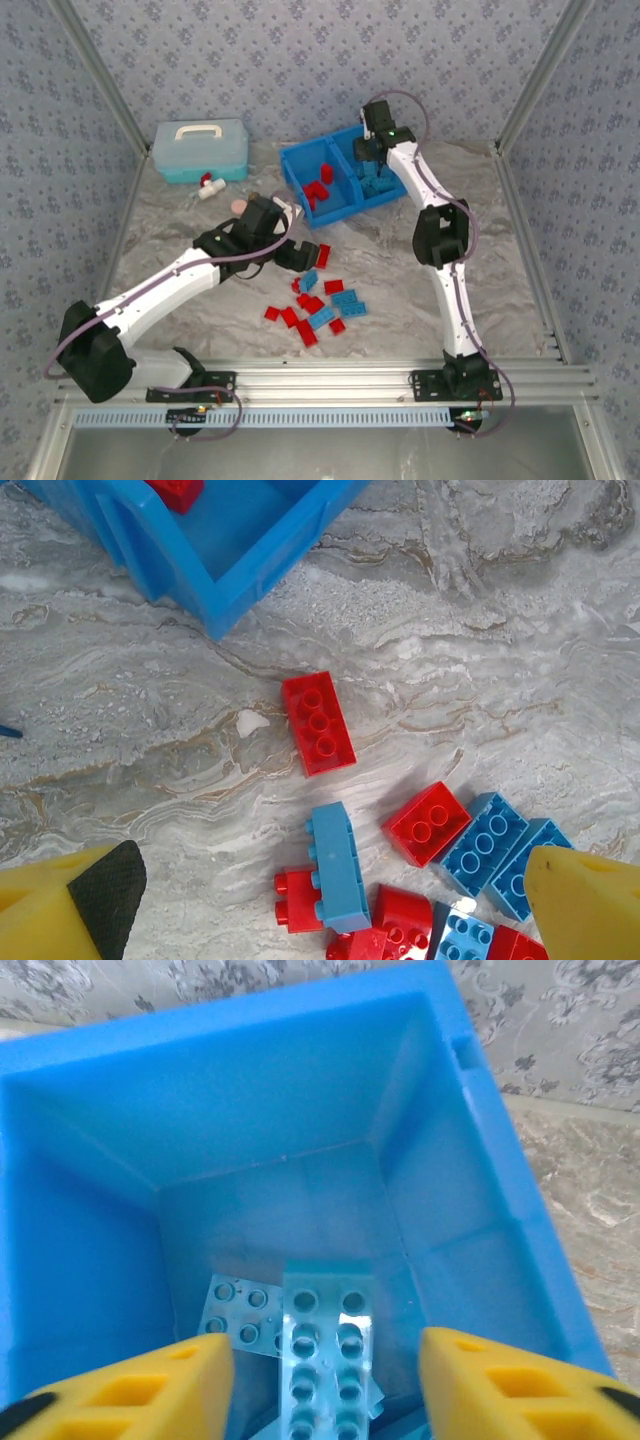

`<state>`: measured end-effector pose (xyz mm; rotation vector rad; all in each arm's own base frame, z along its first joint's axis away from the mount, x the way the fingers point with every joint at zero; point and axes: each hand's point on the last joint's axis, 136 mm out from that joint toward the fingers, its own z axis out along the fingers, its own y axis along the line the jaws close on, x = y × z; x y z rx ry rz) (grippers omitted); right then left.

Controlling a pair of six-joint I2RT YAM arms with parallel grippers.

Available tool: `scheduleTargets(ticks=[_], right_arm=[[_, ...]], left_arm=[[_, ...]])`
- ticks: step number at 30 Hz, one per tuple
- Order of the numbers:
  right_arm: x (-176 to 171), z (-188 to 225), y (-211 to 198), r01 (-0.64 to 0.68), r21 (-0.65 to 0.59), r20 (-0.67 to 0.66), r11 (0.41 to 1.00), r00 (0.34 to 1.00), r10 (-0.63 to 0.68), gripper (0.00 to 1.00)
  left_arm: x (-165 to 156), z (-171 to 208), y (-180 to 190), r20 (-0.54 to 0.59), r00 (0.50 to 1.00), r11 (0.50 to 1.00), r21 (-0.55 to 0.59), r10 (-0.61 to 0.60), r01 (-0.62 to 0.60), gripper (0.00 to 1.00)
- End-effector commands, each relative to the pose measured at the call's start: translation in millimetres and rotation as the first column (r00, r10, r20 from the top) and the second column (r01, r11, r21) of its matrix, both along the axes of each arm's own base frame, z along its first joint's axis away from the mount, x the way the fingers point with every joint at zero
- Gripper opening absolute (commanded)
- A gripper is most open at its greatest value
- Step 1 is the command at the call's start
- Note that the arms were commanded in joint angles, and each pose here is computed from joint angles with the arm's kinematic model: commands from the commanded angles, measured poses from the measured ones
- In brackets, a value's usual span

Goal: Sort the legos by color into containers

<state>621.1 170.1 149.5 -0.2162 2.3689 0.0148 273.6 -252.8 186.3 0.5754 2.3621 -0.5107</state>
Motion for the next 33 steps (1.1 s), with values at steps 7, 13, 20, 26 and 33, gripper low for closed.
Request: scheduleTargets(ticks=[7,13,20,26,33], right_arm=[[-54,119,3,-0.024,0.088,0.158,0.996,0.987,0.010,0.62],[-149,156,7,-0.099,0.218,0.267,0.971,0.963,0.038,0.75],[-232,129,-11,-0.056,0.236,0.206,0.970,0.979,0.007,0.93],[-265,95,-23,-0.021,0.211,0.108,0.977,0.994,-0.002,0.97],[-264,99,-19,-0.038,0.222,0.119,0.974,0.993,0.012,0.97]], left_arm=[[14,-30,-25,-0.091,0.994,0.998,-0.002,0.063,-0.064,0.95],[27,-73,-50,-0.138,0.986,0.986,0.150,0.095,-0.074,0.89],[43,-117,-70,-0.212,0.968,0.971,0.225,0.135,-0.086,0.79],[48,-147,-70,-0.235,0.958,0.954,0.283,0.165,-0.095,0.70],[45,-164,-66,-0.241,0.952,0.944,0.310,0.190,-0.110,0.44]])
